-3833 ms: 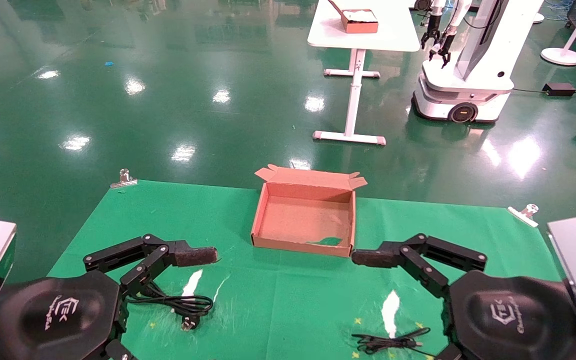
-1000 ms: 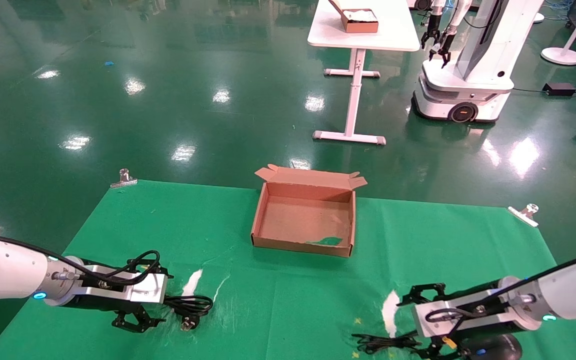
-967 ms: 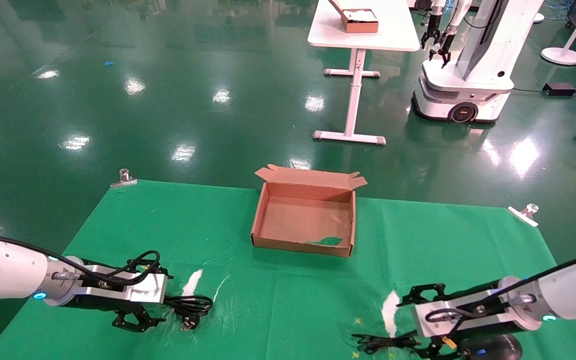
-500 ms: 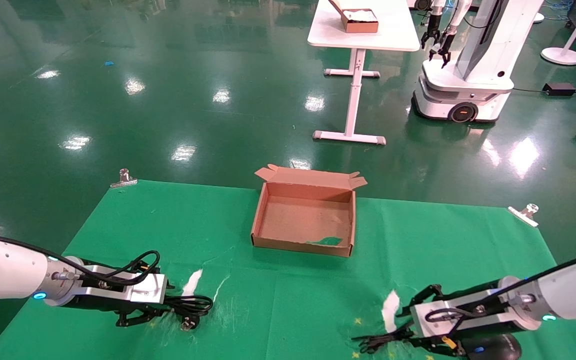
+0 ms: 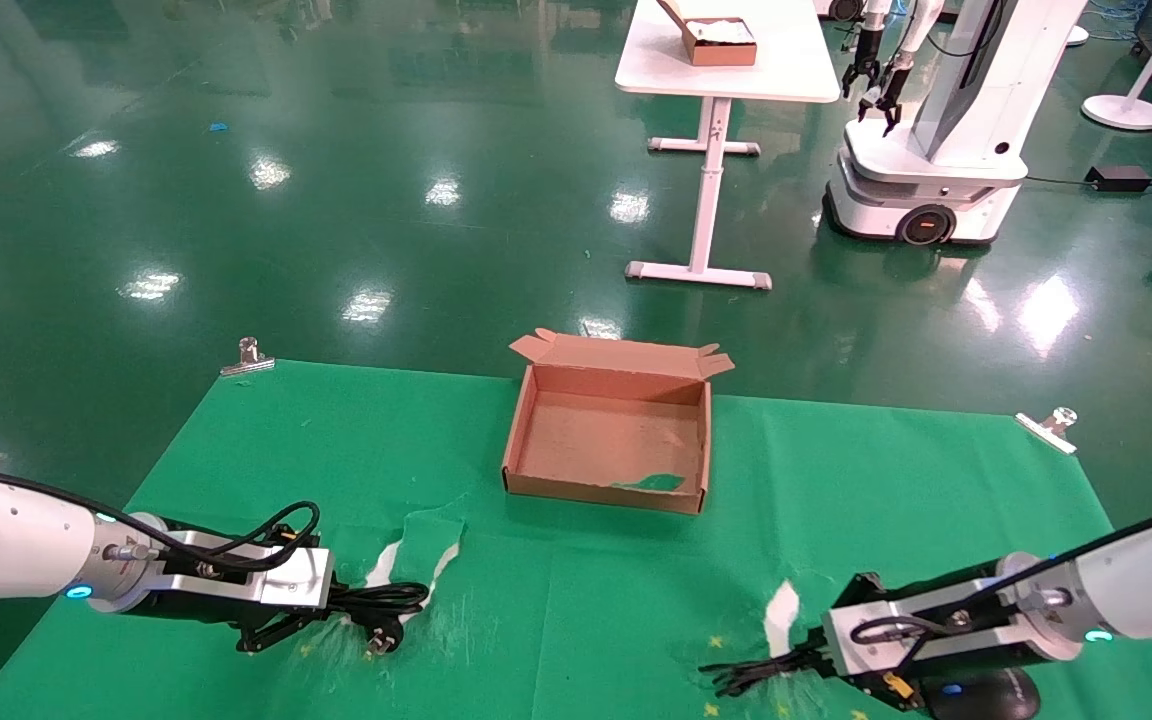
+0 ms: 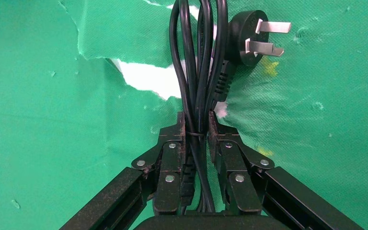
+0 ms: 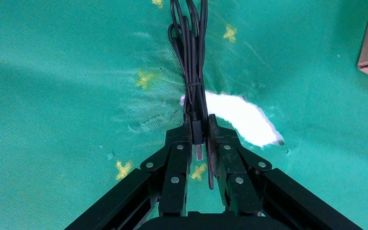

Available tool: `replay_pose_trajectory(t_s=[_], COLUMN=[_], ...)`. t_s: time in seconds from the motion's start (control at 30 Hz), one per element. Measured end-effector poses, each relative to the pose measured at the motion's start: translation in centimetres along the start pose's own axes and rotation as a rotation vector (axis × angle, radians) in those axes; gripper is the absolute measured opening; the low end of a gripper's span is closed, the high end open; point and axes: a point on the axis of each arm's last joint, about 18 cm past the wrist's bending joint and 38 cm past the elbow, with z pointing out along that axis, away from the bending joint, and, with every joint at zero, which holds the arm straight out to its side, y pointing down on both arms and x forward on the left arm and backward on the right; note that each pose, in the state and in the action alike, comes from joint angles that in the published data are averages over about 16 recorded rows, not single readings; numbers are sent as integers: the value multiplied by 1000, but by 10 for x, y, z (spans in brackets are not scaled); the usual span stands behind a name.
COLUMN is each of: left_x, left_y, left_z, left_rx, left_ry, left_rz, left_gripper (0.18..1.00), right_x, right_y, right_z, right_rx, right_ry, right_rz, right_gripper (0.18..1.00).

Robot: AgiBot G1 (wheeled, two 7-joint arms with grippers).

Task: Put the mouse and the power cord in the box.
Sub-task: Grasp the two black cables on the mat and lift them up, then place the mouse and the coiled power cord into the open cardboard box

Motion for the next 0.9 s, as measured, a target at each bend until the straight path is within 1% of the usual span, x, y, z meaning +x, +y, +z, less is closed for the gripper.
replay_pose_trajectory(t_s=[0.13, 0.23, 0.33, 0.47, 0.6, 0.73, 0.8, 0.9], left_x=[-3, -9, -20, -45, -78, -112, -128, -147], left_y=[-3, -9, -19, -40, -64, -88, -98, -108], left_z=[-11, -23, -37, -58, -78, -95, -103, -117], left_rx=[65, 144, 247, 399, 520, 590, 605, 613], left_ry=[-19, -46, -81, -147, -217, -287, -323, -375], left_rz=[-100, -209, -331, -475, -572, -624, -634, -639], left_gripper=[279, 273, 269, 268, 268, 267, 267, 267], right_x=[9, 22, 41, 73, 109, 146, 163, 183], right_y=[2, 5, 5, -4, -28, -62, -80, -105], right_z=[-18, -40, -70, -110, -136, -139, -131, -107], right_rx=[20, 35, 49, 70, 94, 118, 125, 130], right_ry=[47, 106, 183, 293, 389, 462, 493, 534], right_rz=[34, 60, 79, 77, 46, 6, -8, -10], right_gripper=[258, 242, 239, 235, 235, 235, 234, 234])
